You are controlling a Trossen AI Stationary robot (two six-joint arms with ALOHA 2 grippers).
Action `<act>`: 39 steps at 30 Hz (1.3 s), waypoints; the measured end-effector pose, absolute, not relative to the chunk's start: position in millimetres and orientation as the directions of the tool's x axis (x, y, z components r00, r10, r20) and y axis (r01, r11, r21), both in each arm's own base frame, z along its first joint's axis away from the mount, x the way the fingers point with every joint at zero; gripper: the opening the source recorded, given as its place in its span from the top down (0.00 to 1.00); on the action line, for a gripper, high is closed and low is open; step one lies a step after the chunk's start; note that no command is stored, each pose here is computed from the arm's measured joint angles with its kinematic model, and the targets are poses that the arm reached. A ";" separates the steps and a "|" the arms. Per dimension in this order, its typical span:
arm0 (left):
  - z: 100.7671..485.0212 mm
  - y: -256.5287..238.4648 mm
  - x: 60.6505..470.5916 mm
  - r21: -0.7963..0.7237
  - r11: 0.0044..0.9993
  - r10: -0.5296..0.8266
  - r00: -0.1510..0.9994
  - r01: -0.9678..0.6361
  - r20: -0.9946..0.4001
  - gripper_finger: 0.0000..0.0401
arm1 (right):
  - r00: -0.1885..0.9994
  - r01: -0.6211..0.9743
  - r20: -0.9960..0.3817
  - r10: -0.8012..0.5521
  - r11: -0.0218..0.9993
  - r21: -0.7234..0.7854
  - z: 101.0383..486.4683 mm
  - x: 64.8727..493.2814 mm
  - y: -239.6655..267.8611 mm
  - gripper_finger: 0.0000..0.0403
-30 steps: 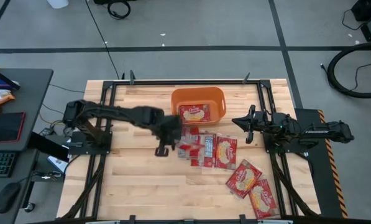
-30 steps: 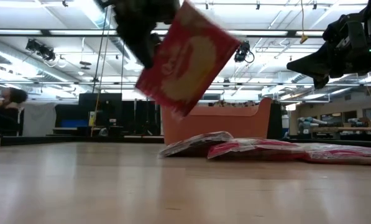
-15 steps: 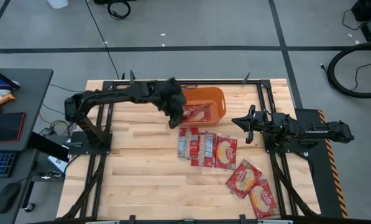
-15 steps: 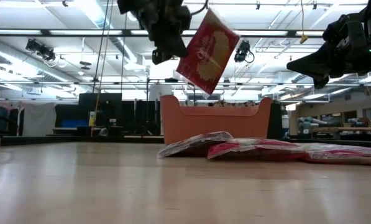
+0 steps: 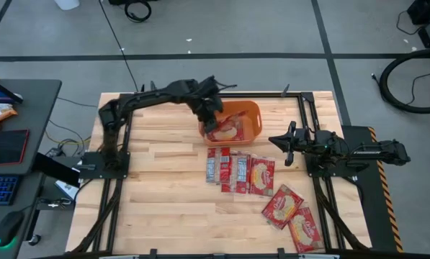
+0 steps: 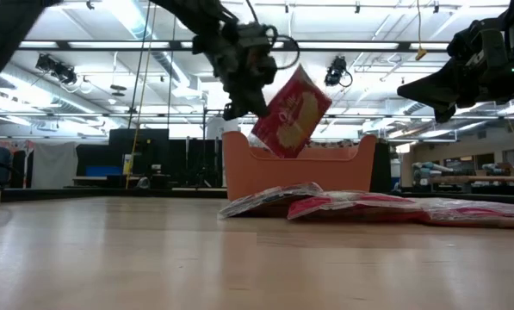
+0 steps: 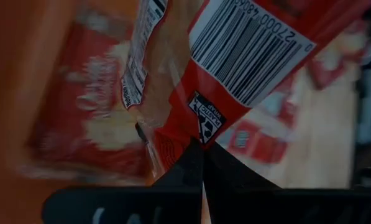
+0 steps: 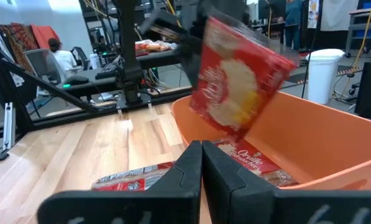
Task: Sort popcorn bags into baskets
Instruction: Put the red popcorn bag into the orange bin
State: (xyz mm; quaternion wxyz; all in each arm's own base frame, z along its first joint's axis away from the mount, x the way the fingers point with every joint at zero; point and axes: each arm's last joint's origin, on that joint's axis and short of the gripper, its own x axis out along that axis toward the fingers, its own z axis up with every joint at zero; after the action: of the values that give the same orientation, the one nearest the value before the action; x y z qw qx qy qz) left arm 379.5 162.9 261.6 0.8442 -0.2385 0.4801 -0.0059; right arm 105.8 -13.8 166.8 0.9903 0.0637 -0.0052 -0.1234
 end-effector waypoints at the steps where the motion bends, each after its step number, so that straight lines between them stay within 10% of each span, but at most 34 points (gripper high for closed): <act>1: 259.7 165.7 382.8 -0.395 0.892 -0.241 0.508 -0.220 -0.827 0.99 | 0.969 0.244 -0.005 -0.245 0.961 0.128 166.8 105.8 -13.8 0.96; 14: 227.9 173.2 411.3 -0.348 0.935 -0.315 0.284 -0.071 -0.906 0.98 | 0.970 0.243 -0.006 -0.245 0.962 0.127 166.7 105.8 -13.7 0.96; 39: 225.6 133.1 432.3 0.095 0.992 0.079 0.184 0.082 -0.980 0.81 | 0.970 0.244 -0.005 -0.245 0.961 0.128 166.8 105.8 -13.8 0.96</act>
State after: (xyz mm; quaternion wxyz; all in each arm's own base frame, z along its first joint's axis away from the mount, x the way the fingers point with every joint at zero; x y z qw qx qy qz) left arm 432.3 133.1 225.6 0.7670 0.0628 0.6386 -0.0010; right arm 105.8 -13.8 166.8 0.9903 0.0637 -0.0052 -0.1234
